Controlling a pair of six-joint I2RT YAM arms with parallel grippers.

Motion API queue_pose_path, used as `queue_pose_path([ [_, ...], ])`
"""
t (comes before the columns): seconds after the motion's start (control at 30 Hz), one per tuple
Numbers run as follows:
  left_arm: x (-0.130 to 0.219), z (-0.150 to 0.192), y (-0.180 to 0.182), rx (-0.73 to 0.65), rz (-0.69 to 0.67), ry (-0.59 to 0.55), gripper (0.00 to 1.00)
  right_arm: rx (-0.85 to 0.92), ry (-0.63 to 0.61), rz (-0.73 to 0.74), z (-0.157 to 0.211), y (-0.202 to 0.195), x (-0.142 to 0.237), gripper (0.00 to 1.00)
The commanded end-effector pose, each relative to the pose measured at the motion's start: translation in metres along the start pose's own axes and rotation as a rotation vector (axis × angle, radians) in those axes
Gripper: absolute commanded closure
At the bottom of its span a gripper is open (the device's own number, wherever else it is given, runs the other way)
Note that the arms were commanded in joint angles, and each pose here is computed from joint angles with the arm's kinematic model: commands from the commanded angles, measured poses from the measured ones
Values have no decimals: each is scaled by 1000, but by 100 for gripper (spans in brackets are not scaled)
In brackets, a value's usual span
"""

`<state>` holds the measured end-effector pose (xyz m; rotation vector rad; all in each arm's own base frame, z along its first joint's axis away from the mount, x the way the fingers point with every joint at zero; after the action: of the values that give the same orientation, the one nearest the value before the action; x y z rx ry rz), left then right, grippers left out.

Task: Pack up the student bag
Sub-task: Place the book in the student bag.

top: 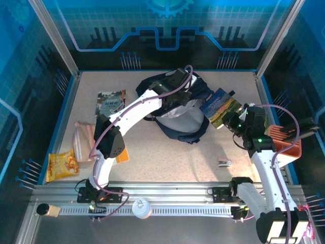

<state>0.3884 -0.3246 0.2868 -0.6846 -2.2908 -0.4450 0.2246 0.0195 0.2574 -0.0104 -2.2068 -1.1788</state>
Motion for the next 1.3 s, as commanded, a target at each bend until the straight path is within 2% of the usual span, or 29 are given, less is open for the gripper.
queue_pose_path([
  [0.0,47,-42,1,76,48,-241,100,-8,17,-191,0,24,-9,100],
  [0.17,49,-44,0,96,70,-248,100,-64,69,-289,10,37,-33,100],
  [0.43,60,-46,1,104,88,-270,100,-158,85,-330,24,53,-81,100],
  [0.73,77,-43,3,146,102,-274,100,-279,64,-125,55,30,-149,100],
  [0.93,87,-43,5,153,112,-296,100,-372,89,-58,77,21,-191,100],
  [1.13,81,-41,9,175,126,-281,100,-413,151,-109,90,32,-223,96],
  [1.27,78,-39,13,193,123,-270,100,-389,269,-131,97,46,-242,89],
])
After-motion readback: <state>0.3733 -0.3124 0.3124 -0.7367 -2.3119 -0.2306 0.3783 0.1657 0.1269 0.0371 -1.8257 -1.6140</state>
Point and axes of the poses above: each hand's point on the last joint's axis, 136 mm out from that joint toward the fingers, its own x axis back along the fingers, its own y axis along the line the jaws close on, z = x × y, the point moved 9 cm from there along x, back along the fingers, and after that the axes turned 6 degrees about -x, right-handed, at the moved point
